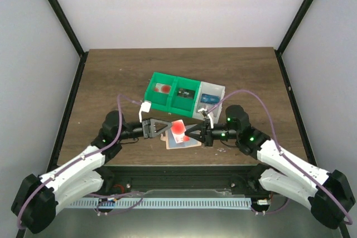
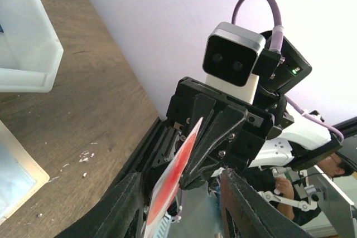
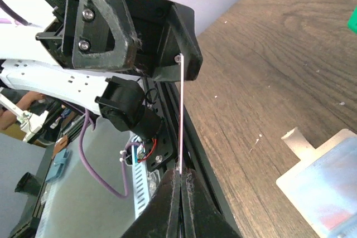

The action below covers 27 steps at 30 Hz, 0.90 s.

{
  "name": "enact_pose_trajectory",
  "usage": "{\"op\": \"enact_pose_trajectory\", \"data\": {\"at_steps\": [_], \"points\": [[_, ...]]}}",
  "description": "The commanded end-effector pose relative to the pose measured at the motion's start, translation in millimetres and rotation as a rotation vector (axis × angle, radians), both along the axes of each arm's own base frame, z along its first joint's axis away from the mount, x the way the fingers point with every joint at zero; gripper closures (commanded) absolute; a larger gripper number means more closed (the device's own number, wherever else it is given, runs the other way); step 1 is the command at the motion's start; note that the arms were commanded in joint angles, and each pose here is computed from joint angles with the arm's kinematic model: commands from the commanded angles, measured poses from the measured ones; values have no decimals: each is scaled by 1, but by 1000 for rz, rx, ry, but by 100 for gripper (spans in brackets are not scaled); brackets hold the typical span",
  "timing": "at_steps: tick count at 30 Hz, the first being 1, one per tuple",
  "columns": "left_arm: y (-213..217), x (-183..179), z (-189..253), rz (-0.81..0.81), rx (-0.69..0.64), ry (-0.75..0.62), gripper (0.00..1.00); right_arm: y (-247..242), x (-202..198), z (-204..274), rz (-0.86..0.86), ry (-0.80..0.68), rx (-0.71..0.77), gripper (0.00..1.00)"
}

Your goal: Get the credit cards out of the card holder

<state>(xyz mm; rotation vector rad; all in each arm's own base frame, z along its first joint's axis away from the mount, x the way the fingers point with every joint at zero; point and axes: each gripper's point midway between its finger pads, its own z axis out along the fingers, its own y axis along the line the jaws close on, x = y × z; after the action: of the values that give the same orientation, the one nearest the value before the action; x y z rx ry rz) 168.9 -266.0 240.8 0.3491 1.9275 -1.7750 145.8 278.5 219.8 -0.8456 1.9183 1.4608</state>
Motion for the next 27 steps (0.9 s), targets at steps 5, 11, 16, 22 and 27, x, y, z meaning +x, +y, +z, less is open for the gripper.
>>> {"op": "enact_pose_trajectory", "data": {"at_steps": [5,11,16,22,27], "points": [[0,-9,8,-42,-76,-31,61,5,-6,33,54,-24,113,100],[2,-15,10,-65,-102,-39,100,5,-2,29,36,-18,94,100],[8,-13,10,-15,-113,-41,100,5,0,21,25,3,77,100],[10,-11,8,-1,-116,-35,100,6,2,20,22,15,79,97],[13,-7,8,31,-137,-15,100,6,10,19,-29,35,70,58]]}}
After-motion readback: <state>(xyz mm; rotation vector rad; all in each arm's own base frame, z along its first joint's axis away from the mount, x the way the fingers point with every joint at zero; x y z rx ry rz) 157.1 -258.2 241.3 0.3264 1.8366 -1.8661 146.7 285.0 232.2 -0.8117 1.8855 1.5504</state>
